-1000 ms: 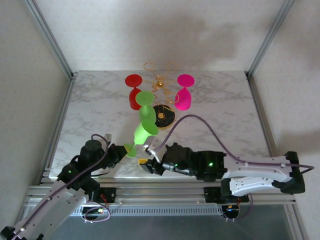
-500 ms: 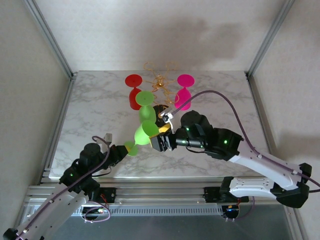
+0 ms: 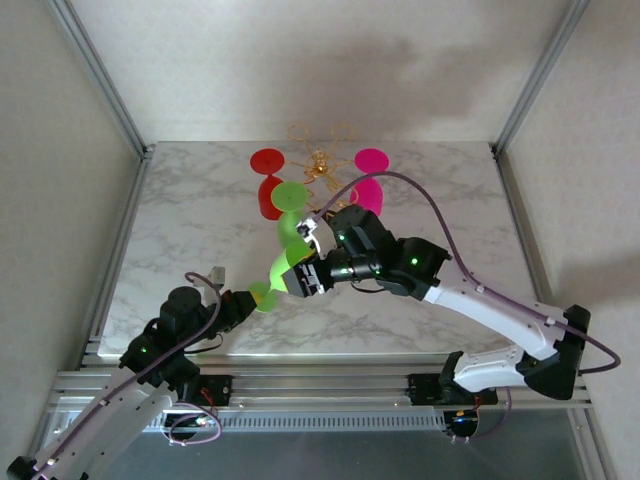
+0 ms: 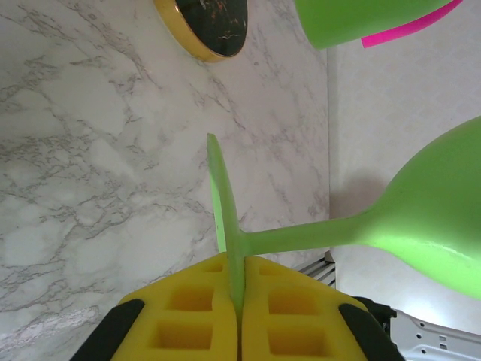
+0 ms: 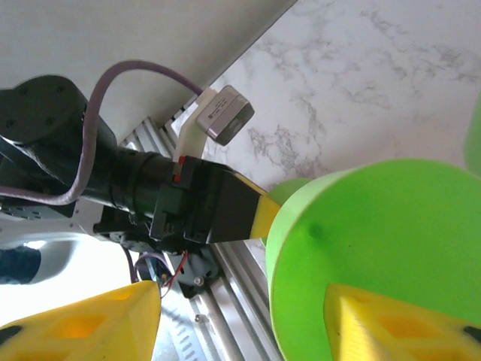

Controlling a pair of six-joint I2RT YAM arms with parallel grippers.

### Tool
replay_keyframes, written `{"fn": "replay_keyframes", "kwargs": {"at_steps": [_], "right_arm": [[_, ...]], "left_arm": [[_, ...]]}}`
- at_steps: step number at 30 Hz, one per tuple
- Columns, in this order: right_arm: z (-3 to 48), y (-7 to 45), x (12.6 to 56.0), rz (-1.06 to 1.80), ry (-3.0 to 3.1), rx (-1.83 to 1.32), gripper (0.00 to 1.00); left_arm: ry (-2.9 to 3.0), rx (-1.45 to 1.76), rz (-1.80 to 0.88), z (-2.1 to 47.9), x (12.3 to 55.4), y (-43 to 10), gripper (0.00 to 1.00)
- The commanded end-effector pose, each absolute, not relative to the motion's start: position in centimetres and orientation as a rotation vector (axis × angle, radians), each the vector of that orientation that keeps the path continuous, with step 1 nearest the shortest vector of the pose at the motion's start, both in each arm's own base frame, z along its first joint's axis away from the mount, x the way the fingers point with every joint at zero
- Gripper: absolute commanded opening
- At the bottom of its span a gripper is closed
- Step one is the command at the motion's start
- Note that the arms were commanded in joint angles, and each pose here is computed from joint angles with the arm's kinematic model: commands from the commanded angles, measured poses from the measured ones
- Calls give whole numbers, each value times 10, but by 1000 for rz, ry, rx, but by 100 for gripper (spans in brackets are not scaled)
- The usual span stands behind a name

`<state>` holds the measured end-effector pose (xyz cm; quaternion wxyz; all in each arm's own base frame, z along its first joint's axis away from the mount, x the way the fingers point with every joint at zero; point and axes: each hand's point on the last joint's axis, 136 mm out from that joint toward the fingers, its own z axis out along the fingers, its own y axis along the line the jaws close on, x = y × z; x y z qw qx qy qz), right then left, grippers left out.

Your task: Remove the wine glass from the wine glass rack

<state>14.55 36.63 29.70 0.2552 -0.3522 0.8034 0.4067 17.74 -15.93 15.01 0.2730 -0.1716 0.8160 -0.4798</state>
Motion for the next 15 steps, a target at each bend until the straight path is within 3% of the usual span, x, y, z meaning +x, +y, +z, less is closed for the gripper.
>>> {"fn": "replay_keyframes", "kwargs": {"at_steps": [1,15], "right_arm": [[305,373,141,1155,2161,-1001,56],[287,379,144,1131,2199,-1018,25]], "left_arm": [[2151,-406,-1308,160,180,-163,0],[2150,-426,-1308,161,180,-162,0]]}}
